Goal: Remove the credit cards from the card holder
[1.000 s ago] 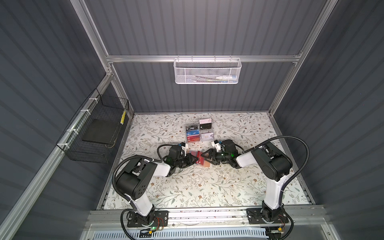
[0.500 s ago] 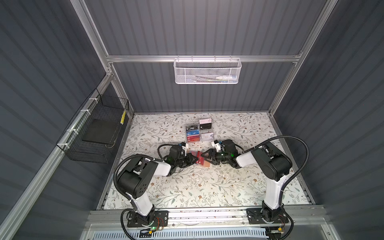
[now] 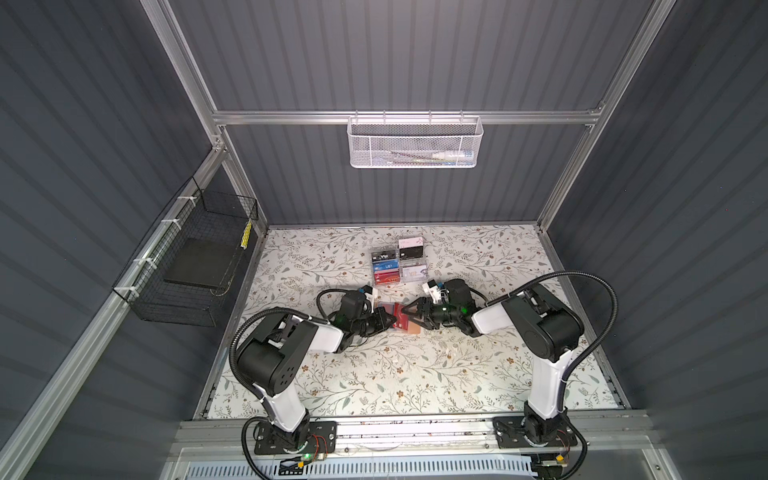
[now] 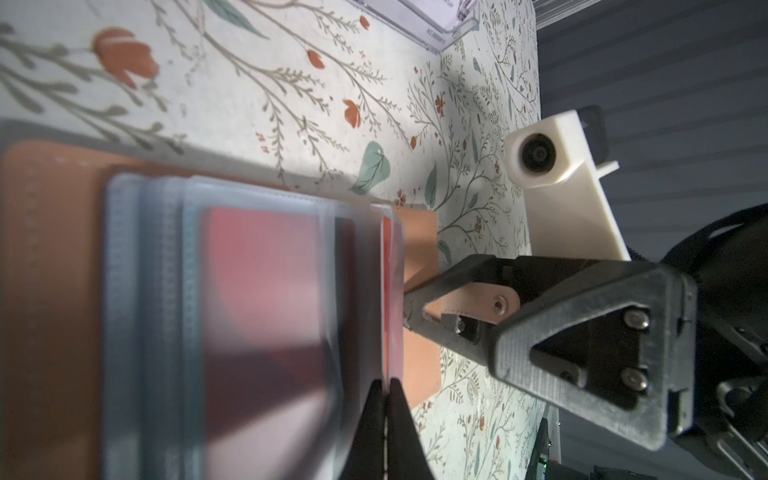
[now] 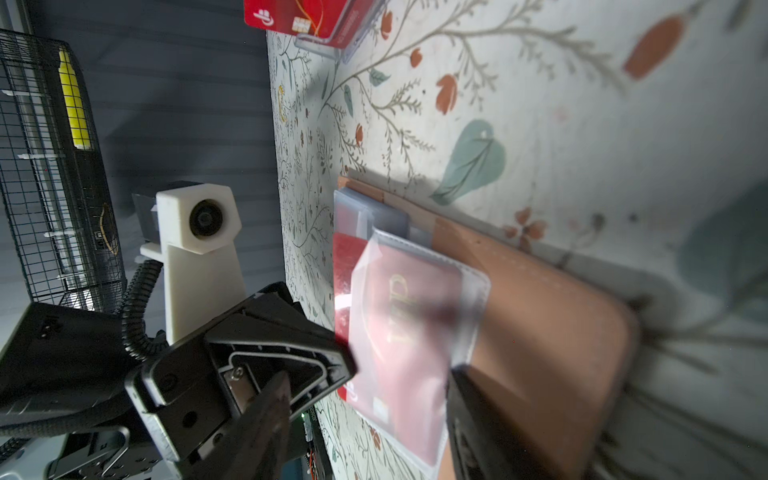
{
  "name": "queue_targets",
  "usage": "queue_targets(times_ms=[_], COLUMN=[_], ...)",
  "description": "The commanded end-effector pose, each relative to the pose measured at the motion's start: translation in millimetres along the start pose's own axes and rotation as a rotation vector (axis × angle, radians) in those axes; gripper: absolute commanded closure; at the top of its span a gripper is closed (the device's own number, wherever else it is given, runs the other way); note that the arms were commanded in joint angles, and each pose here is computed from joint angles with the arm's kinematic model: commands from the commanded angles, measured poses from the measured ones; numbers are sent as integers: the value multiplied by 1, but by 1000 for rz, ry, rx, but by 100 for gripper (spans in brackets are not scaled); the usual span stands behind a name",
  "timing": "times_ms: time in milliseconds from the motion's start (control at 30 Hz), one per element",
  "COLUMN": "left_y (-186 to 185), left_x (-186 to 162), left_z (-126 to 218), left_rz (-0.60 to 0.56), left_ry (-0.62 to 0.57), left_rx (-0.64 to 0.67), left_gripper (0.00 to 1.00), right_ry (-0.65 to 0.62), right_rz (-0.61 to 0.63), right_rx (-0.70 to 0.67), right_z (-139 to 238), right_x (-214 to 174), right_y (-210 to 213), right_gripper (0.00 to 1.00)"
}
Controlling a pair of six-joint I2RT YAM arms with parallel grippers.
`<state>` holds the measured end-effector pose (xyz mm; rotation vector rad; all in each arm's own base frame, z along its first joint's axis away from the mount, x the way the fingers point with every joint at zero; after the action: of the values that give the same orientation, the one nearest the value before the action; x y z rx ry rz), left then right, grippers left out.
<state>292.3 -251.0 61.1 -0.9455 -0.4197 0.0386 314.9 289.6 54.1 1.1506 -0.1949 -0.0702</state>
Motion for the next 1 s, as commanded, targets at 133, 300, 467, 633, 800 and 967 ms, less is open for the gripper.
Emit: queue_targets(times_ms=[133,300,467,633,800,967], left_y=[-4,-6,-7,-12,-12,-16], left_x=[5,7,8,9,13,18], left_z=[-2,1,5,7,12,17], left_rz=[-35,-40,-48,-63,-73,-103], left_ry=[-21,-27,-31,-27,-37,-37], left_rx=[5,13,32,19,34,56], left_gripper=[100,100,100,100,100,100], right_ry=[43,43,42,43,46,44], right_rz=[-62,-62,-60,-62,-61,-60], right_rx=[-63,-61,-59,-59,-56,-54], right_z=[-6,-6,-6,-6,-6,-5], right_x=[-12,-12,-12,-12,-12,-12], right_y=[-22,-22,-21,-21,-20,-19], right_gripper=[39,38,38,37,37,36])
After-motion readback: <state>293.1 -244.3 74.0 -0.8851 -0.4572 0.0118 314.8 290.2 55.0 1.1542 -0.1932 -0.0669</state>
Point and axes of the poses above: each gripper's point midway between its finger pads, its own z axis back along the fingers, its own y axis along the line the jaws close on, x = y × z, the point moved 3 cm from there along z, back along the fingers
